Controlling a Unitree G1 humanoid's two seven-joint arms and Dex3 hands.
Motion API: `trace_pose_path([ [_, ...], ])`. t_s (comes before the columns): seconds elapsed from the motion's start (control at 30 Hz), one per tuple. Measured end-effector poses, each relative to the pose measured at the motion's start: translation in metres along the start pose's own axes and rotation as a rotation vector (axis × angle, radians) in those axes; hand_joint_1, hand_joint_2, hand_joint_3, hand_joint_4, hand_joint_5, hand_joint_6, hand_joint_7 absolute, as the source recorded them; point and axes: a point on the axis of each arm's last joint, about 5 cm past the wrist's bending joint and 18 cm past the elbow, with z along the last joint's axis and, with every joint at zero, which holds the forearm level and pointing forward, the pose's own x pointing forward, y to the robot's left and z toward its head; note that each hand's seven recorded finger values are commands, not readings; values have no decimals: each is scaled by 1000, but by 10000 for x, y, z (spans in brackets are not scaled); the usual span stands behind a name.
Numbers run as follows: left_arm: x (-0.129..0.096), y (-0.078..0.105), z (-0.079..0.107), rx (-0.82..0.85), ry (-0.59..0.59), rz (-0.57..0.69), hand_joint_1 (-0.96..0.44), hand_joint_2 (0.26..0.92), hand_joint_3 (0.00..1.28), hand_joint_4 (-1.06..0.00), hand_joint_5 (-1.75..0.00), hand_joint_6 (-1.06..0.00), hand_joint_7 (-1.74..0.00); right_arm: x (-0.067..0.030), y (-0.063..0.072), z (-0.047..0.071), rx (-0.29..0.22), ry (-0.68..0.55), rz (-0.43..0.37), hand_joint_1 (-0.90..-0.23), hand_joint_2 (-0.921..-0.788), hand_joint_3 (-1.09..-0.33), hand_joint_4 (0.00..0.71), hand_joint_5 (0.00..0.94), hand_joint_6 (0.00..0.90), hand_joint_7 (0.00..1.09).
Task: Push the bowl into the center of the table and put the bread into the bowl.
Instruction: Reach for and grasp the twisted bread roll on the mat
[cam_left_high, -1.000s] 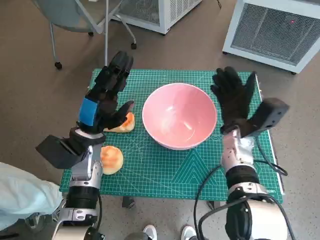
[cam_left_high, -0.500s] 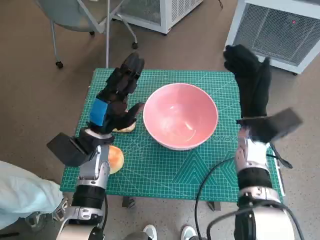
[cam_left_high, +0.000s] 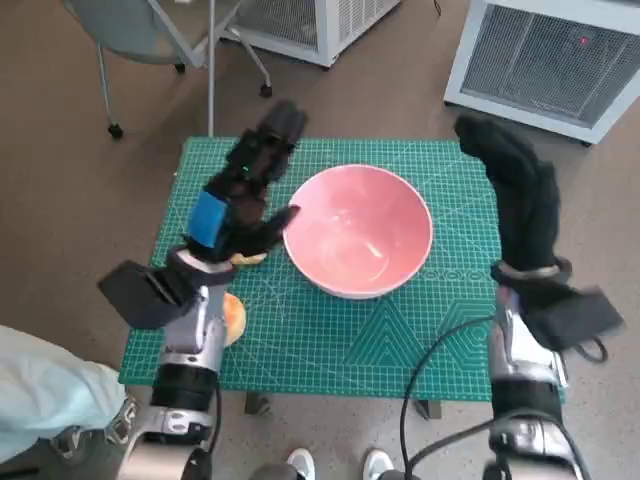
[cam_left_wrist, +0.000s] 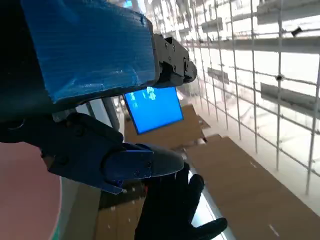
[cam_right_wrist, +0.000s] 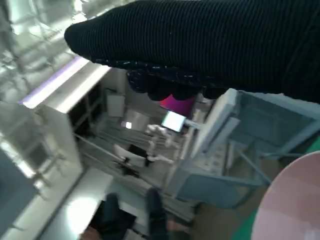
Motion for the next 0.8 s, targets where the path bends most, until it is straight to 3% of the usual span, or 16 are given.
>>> trace_pose_path([
  [0.8, 48, -11, 52, 83, -17, -70, -617, 921, 377, -164, -1, -283, -43, 41, 103, 3, 27, 41, 36, -733, -921, -739, 200, 0, 26, 541],
])
